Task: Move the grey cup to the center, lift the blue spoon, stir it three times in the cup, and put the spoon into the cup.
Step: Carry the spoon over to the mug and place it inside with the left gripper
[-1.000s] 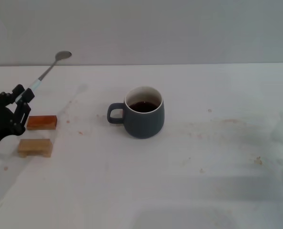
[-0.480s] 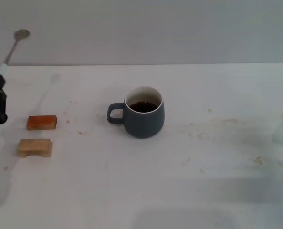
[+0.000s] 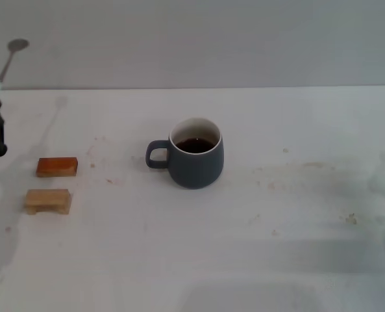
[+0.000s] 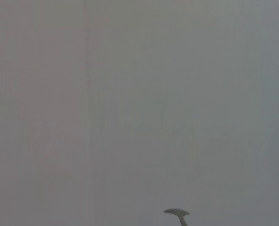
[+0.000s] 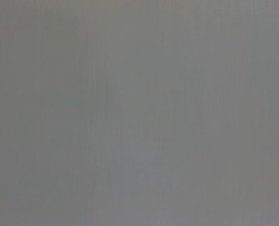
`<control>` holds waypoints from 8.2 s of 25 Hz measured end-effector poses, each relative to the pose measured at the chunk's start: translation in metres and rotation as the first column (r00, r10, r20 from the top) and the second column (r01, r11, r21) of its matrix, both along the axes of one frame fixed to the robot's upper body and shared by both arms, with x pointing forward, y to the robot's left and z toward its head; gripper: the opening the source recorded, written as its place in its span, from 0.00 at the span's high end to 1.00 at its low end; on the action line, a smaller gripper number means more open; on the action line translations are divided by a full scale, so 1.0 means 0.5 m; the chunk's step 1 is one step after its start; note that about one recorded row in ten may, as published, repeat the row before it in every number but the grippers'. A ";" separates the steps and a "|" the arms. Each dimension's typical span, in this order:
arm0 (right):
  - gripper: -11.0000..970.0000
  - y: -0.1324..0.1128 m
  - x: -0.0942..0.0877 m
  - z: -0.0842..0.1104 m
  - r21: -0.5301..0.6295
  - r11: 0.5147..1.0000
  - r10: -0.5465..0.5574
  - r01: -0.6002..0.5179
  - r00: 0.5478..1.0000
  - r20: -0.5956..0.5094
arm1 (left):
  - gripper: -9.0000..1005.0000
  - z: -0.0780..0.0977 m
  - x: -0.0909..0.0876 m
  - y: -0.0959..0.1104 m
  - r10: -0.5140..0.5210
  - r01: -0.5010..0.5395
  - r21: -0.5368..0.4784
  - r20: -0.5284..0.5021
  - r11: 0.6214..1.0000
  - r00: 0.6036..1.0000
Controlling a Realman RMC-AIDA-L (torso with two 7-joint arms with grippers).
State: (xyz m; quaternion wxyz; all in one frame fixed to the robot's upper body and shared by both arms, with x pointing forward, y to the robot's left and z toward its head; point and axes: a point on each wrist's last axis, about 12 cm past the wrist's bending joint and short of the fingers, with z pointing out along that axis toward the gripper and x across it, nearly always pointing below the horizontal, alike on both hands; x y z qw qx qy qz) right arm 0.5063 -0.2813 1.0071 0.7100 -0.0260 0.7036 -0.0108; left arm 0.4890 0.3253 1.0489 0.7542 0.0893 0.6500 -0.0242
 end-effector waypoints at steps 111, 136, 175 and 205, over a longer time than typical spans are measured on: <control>0.99 -0.028 -0.038 -0.022 0.005 0.998 -0.055 0.056 0.998 -0.041 | 0.82 0.336 0.071 -0.209 -0.268 0.520 0.412 -0.529 0.748 0.805; 0.99 -0.055 -0.070 -0.012 -0.005 0.994 -0.111 0.112 0.993 0.036 | 0.82 0.305 0.058 -0.248 -0.360 0.646 0.331 -0.618 0.688 0.699; 0.99 -0.059 -0.086 -0.013 -0.009 0.993 -0.117 0.118 0.992 0.049 | 0.82 0.225 0.136 -0.316 -0.381 0.736 0.297 -0.704 0.608 0.599; 0.99 -0.053 -0.088 -0.014 -0.007 0.994 -0.105 0.105 0.993 0.047 | 0.82 0.237 0.140 -0.317 -0.384 0.716 0.304 -0.679 0.628 0.626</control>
